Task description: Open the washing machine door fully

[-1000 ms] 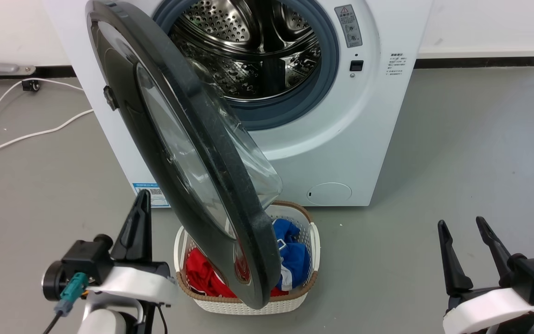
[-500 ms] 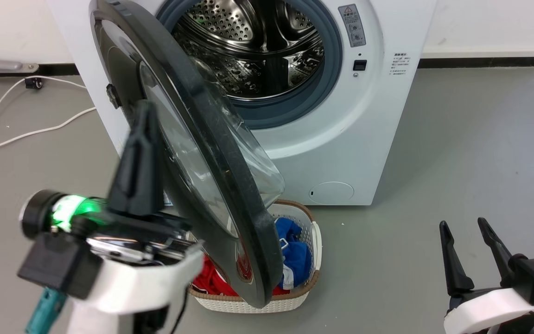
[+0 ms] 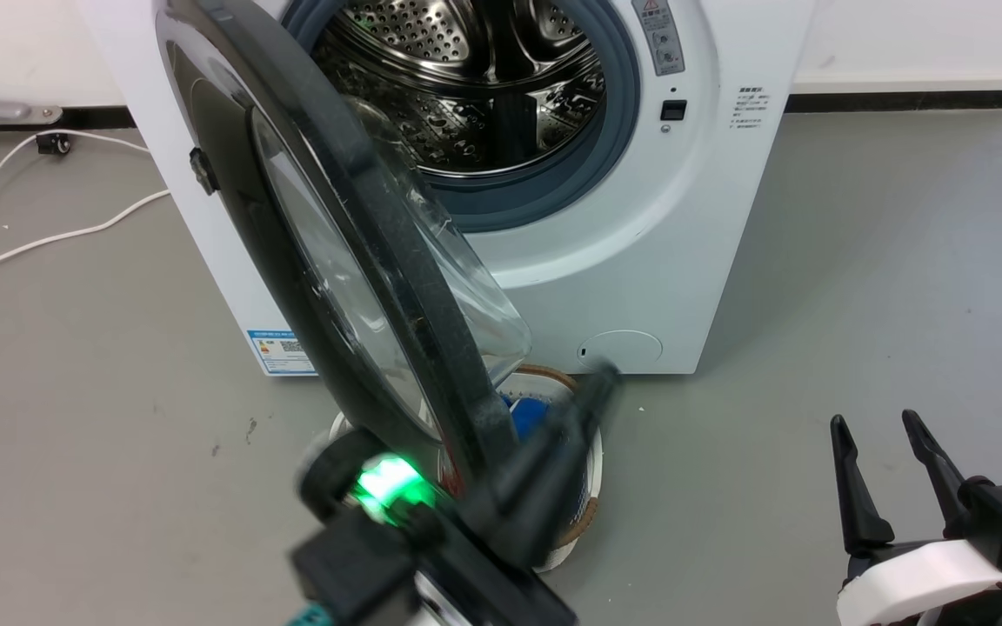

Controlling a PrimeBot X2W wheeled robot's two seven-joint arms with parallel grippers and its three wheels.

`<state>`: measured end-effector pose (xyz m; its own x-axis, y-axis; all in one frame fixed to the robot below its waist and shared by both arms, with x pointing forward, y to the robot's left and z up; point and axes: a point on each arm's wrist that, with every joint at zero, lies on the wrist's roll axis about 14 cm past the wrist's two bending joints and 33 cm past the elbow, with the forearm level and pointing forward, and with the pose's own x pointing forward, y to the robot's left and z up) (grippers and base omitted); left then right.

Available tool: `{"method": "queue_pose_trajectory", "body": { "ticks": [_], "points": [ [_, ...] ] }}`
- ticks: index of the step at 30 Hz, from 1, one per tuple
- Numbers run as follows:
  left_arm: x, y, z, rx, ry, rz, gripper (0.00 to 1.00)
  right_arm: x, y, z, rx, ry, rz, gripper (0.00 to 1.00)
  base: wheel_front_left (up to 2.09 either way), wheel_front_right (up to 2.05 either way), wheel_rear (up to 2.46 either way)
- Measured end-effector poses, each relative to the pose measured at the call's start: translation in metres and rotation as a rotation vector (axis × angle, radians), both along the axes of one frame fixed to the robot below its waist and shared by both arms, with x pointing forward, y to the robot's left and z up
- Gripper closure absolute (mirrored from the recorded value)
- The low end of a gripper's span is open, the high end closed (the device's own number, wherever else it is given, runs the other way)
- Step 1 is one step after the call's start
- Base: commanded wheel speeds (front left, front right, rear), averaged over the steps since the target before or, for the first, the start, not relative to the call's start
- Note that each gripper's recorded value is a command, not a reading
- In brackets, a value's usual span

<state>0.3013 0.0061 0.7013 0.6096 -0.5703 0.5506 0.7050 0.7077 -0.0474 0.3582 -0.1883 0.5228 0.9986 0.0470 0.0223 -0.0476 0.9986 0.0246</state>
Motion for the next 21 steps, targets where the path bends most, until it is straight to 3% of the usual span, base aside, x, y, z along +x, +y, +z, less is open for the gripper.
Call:
{"method": "queue_pose_trajectory", "body": {
  "ticks": [5,9,17,21],
  "points": [
    [-0.019,-0.031,-0.056,0.073,0.255,-0.169,1.0,0.005,0.001,-0.005,0.0,0.016,0.005,0.0,0.0,0.0,0.0],
    [-0.017,-0.038,-0.091,0.132,0.36,-0.184,1.0,0.009,0.004,-0.008,0.001,0.026,0.012,0.0,0.0,0.0,0.0],
    [0.021,-0.021,-0.166,0.261,0.495,-0.006,1.0,0.01,-0.002,-0.016,0.004,0.053,-0.005,0.0,0.0,0.0,0.0],
    [0.041,-0.007,-0.176,0.241,0.514,0.095,1.0,0.009,-0.004,-0.022,0.011,0.073,-0.012,0.0,0.0,0.0,0.0]
  ]
}}
